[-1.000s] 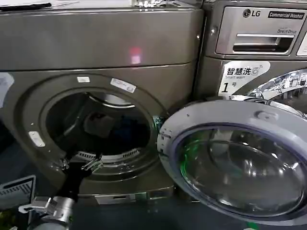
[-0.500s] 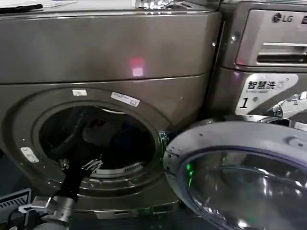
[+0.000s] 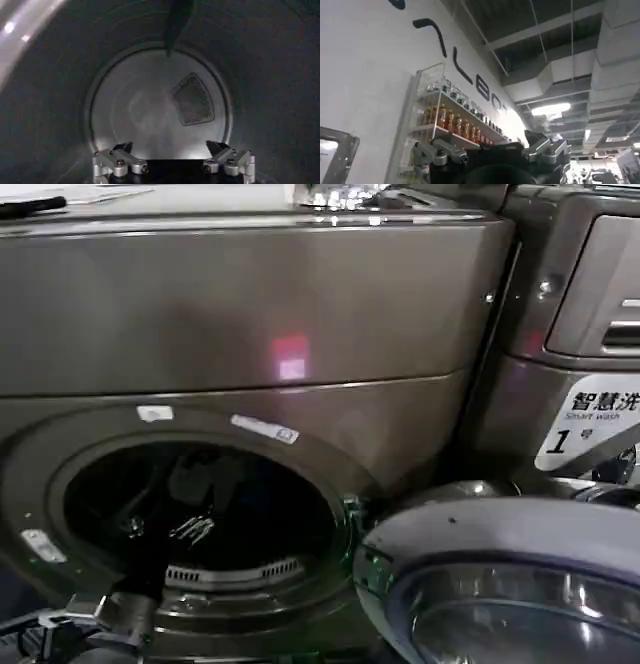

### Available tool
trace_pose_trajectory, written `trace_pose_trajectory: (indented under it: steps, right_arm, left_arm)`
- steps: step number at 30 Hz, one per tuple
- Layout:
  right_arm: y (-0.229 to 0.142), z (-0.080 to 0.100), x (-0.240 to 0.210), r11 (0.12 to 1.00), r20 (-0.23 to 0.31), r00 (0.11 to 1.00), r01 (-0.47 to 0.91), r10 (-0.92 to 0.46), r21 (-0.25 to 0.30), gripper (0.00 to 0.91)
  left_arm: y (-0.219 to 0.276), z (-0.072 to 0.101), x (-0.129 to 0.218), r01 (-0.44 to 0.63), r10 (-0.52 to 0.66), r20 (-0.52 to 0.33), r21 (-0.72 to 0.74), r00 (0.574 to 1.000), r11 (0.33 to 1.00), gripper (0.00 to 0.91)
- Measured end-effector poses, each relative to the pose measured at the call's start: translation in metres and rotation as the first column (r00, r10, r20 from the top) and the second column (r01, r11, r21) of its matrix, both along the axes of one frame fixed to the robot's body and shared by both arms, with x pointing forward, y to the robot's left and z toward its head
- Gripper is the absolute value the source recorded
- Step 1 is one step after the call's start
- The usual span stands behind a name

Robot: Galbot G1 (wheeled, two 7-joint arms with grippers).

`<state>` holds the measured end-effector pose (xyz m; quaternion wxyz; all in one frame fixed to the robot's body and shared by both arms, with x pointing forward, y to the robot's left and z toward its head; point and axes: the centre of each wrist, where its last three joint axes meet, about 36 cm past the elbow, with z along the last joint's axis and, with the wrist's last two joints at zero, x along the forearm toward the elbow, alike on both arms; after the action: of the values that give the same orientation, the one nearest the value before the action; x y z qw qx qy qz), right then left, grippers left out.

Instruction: Grasp the clothes from the dryer.

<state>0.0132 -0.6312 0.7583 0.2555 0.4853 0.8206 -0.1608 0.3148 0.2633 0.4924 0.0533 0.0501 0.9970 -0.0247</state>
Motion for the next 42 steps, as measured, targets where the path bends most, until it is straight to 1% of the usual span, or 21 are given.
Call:
trace_pose_trajectory:
  steps: [5, 7, 10, 14, 19, 23, 28, 33, 37, 40, 42]
  right_arm:
    - [0.003, 0.004, 0.0, 1.0, -0.008, 1.0, 0.017, -0.017, 0.002, 0.907]
    - [0.004, 0.006, -0.001, 1.0, -0.008, 1.0, 0.026, -0.026, -0.002, 0.907]
    - [0.005, 0.01, -0.003, 0.999, -0.011, 0.999, 0.038, -0.038, -0.004, 0.907]
    - [0.008, 0.015, -0.008, 0.999, -0.015, 0.998, 0.052, -0.053, -0.01, 0.907]
    - [0.009, 0.02, -0.015, 0.997, -0.016, 0.997, 0.07, -0.071, -0.016, 0.907]
    - [0.009, 0.021, -0.016, 0.997, -0.015, 0.997, 0.074, -0.074, -0.017, 0.907]
    - [0.007, 0.022, -0.019, 0.997, -0.013, 0.997, 0.072, -0.072, -0.019, 0.907]
    - [0.005, 0.021, -0.02, 0.997, -0.008, 0.997, 0.071, -0.071, -0.018, 0.907]
    - [0.003, 0.02, -0.022, 0.997, -0.004, 0.998, 0.07, -0.07, -0.02, 0.907]
    - [0.002, 0.02, -0.021, 0.997, -0.002, 0.998, 0.068, -0.068, -0.022, 0.907]
    - [0.002, 0.02, -0.021, 0.998, -0.001, 0.998, 0.065, -0.065, -0.022, 0.907]
  left_arm:
    - [0.0, -0.001, 0.009, 0.016, -0.016, 0.004, -0.004, 1.0, 1.0, 0.907]
    - [0.001, -0.003, 0.018, 0.023, -0.023, 0.009, -0.006, 1.0, 1.0, 0.907]
    - [0.003, -0.007, 0.041, 0.029, -0.029, 0.027, -0.008, 0.999, 1.0, 0.907]
    - [0.007, -0.016, 0.082, 0.03, -0.03, 0.035, -0.013, 0.999, 0.999, 0.907]
    - [0.008, -0.023, 0.148, 0.022, -0.021, 0.047, -0.025, 0.999, 0.999, 0.907]
    - [0.006, -0.027, 0.201, 0.016, -0.015, 0.041, -0.025, 0.999, 1.0, 0.907]
    - [0.001, -0.025, 0.261, 0.015, -0.014, 0.028, -0.016, 0.999, 1.0, 0.907]
    - [0.0, -0.02, 0.312, 0.011, -0.011, 0.006, -0.003, 1.0, 1.0, 0.907]
    - [0.0, -0.018, 0.344, 0.008, -0.008, -0.02, 0.011, 1.0, 1.0, 0.907]
    - [-0.002, -0.017, 0.363, 0.016, -0.015, -0.047, 0.018, 0.999, 1.0, 0.907]
    - [-0.005, -0.014, 0.374, 0.028, -0.027, -0.061, 0.022, 0.998, 0.999, 0.907]
